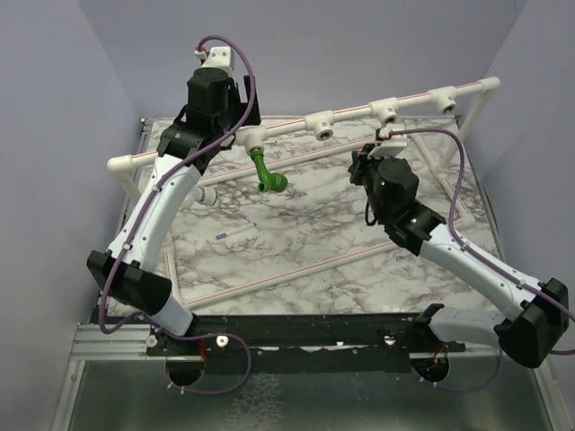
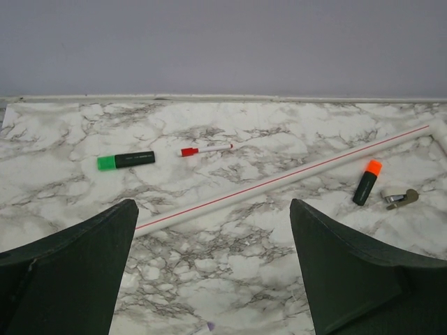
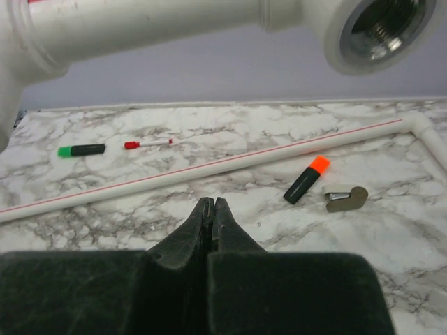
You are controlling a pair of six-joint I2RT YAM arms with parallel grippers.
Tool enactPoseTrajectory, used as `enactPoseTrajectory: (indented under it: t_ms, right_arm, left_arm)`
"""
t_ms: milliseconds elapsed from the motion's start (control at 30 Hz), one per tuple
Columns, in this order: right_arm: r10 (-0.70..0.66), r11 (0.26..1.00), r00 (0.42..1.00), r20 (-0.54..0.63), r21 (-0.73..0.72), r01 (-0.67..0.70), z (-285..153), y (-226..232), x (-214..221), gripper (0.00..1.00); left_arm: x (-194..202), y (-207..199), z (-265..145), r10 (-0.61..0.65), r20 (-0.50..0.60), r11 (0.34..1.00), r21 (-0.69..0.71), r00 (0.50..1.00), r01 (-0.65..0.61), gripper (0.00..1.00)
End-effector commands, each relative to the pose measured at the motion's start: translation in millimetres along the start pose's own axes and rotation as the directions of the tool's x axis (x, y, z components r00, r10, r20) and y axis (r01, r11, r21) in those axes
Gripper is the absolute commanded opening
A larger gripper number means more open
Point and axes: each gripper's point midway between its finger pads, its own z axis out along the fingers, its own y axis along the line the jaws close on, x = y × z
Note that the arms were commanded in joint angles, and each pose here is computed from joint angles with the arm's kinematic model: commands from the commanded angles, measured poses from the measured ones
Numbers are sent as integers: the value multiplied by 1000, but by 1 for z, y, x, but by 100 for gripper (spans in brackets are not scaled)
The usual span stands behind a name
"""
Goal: Install the water faucets
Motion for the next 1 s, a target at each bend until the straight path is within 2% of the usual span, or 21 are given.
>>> enactPoseTrajectory:
  t_ms: [0,167,333,600,967]
  right_arm:
    - [-56,998,997,47,-28,57,22,4,-28,0]
    - [-59,998,996,68,-28,61,44,3,-47,1]
    - [-78,997,993,85,25,77,63,-15,-65,1]
    - [-96,990,993,69,107,89,91,-55,-73,0]
    - [-136,967,989,63,223,119,107,-131,-84,1]
  left_arm:
    - [-53,-11,-48,-49,121,996,74,991,40,91]
    - [-66,0,-59,-32,148,999,22,988,29,91]
    - [-63,16,-65,6,144,998,-56,990,2,91]
    - [-52,42,-73,52,131,984,-176,990,-29,91]
    - [-49,47,-68,70,120,978,-206,990,-44,91]
